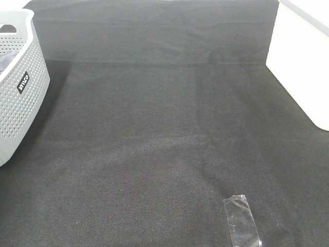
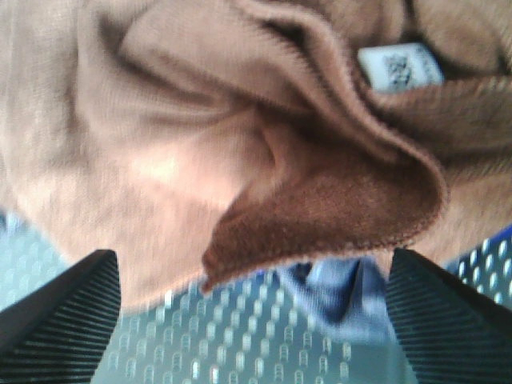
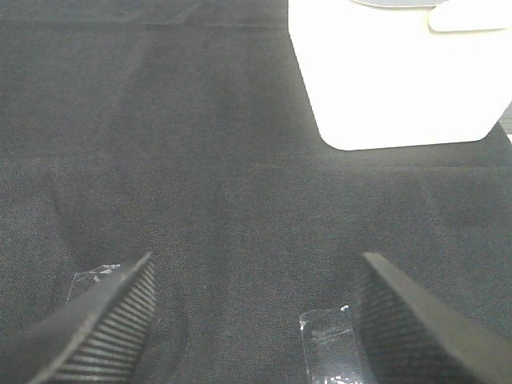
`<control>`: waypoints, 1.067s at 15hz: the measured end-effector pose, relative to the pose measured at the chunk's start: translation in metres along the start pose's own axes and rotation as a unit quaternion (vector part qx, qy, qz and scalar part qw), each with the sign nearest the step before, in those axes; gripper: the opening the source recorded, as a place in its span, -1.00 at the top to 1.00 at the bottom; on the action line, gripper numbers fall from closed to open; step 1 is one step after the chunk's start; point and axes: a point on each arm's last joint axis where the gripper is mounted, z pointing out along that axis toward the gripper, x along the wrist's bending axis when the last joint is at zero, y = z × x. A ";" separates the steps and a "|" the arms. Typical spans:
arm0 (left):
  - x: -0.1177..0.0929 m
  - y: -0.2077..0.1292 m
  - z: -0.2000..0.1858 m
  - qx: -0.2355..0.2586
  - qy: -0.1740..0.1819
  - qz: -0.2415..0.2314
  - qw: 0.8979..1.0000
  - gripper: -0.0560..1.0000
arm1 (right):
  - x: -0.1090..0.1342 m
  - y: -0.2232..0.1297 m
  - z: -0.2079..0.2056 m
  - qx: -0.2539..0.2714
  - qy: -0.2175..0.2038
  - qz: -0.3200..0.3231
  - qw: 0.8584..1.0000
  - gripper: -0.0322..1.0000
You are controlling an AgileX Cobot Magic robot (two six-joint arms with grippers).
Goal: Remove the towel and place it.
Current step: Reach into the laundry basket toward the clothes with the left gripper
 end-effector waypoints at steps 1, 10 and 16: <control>-0.001 0.002 0.000 -0.013 -0.003 0.003 1.000 -0.70 | 0.000 0.000 0.000 0.000 0.000 0.000 1.000 -0.37; -0.003 0.010 0.020 -0.023 -0.031 0.001 0.999 0.01 | 0.000 0.000 0.000 0.000 0.000 0.000 1.000 -0.37; -0.001 0.014 0.020 -0.046 -0.021 -0.065 0.997 0.63 | 0.000 0.000 0.000 0.000 0.000 0.000 1.000 -0.37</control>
